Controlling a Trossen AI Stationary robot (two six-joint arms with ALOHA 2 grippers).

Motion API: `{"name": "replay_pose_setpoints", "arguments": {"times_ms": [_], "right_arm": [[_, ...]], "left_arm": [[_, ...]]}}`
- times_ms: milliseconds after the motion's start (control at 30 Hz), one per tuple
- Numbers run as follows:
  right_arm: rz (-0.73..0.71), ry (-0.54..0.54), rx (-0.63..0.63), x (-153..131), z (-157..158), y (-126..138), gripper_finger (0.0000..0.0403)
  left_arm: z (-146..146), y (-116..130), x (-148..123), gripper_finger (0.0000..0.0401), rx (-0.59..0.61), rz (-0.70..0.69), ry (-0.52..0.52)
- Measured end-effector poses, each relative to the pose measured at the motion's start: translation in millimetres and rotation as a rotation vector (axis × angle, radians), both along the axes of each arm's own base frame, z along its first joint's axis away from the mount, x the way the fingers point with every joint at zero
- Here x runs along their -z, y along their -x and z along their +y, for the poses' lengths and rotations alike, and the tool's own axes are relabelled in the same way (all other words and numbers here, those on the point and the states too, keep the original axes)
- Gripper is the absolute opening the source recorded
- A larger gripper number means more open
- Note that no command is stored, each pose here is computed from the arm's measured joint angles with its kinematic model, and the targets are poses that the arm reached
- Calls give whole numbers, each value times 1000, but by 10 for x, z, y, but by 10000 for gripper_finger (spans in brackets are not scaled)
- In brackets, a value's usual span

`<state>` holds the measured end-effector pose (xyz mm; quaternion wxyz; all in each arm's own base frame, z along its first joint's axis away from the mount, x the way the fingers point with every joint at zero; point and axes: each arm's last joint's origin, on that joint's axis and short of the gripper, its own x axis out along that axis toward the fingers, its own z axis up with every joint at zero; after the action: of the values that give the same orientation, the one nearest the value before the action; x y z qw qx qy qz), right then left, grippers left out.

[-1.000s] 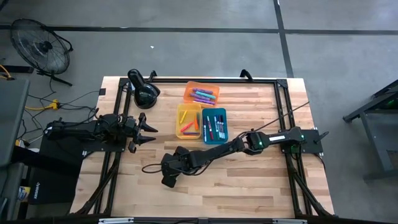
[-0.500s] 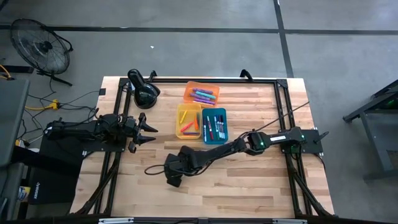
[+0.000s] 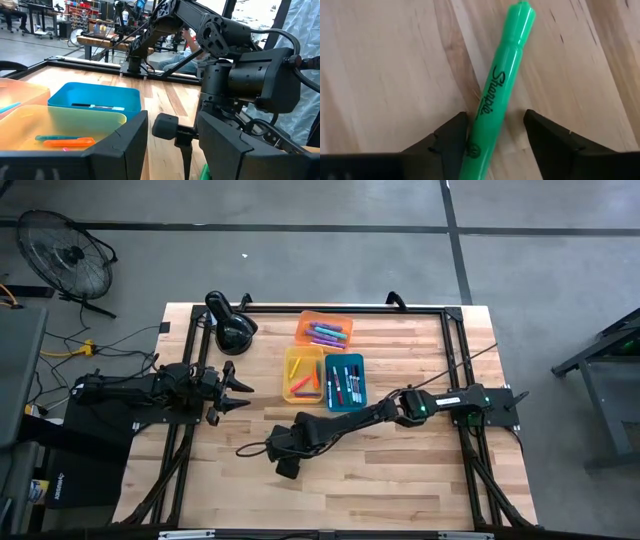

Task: Pick & Place Markers
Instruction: Put the green highlighter pen into the orange bin

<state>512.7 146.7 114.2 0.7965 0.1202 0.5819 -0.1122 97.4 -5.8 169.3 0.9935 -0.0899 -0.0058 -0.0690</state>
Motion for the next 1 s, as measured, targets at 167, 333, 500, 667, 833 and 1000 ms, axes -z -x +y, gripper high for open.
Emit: {"name": "replay_pose_setpoints", "arguments": {"times_ms": [167,333,500,667,833,1000], "right_arm": [[19,-1,-2,1,-30,9,140],[54,3,-47,2,-47,35,91],[105,-8,-133,-1,-53,74,58],[145,-11,-178,-5,-67,107,58],[127,7,-193,-128,-68,124,58],[130,29,-205,-280,-82,172,58]], "left_arm": [[0,0,1,170,0,1,0],[0,0,0,170,0,0,0],[0,0,0,170,0,0,0],[0,0,1,170,1,0,0],[-1,0,1,170,5,1,0],[-1,0,0,170,4,0,0]]}}
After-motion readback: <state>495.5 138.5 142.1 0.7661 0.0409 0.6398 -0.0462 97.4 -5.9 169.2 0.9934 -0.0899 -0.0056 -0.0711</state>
